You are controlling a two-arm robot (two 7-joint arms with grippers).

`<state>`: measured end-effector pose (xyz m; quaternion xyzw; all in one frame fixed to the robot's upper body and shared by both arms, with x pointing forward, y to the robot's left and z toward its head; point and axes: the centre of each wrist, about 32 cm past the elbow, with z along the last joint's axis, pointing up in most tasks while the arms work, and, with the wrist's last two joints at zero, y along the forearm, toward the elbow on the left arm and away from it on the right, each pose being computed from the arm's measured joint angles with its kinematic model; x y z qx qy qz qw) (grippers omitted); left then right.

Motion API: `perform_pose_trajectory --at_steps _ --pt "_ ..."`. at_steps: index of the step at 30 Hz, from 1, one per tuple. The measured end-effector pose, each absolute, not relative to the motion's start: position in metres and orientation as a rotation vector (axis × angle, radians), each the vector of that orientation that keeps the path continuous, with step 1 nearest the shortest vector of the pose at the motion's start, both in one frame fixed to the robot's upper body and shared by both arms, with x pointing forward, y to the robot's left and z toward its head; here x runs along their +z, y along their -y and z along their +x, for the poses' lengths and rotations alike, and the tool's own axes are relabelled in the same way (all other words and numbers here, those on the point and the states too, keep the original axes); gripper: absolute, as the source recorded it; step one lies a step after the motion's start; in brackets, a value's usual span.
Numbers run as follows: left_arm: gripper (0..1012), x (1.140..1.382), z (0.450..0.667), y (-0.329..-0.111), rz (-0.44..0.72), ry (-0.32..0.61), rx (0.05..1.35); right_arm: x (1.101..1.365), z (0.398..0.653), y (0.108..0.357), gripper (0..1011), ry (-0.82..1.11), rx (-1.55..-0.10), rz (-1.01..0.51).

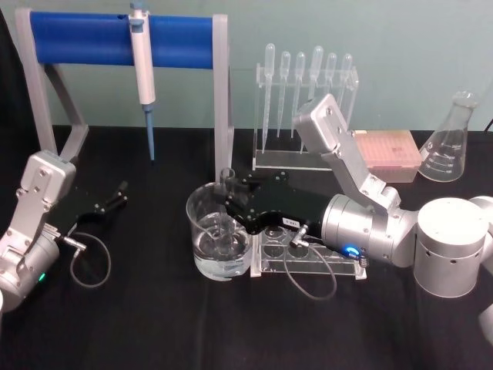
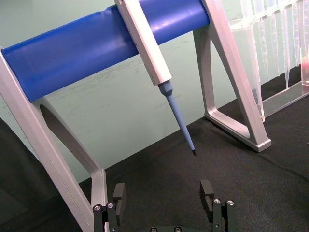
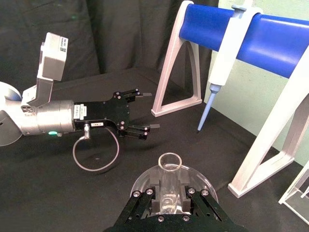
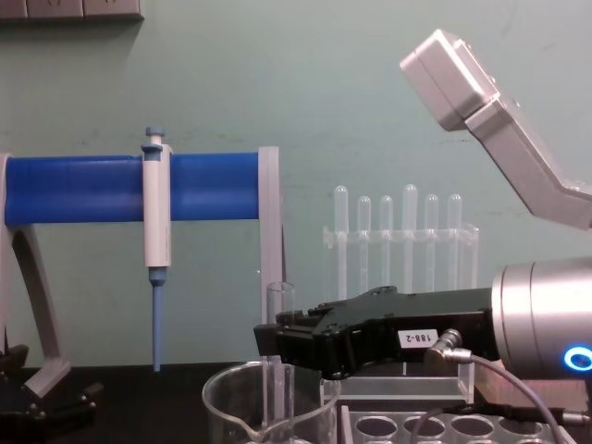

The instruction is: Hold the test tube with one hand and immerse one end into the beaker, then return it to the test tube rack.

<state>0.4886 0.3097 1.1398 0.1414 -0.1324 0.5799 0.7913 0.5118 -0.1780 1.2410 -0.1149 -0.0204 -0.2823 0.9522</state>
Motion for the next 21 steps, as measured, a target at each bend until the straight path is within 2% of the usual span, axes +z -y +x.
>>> perform_pose_trajectory --at_steps 21 --pt "1000 1.1398 0.4886 -0.3097 0.304 0.285 1.248 1.2411 0.5119 0.1780 224 0.043 -0.575 -0.234"
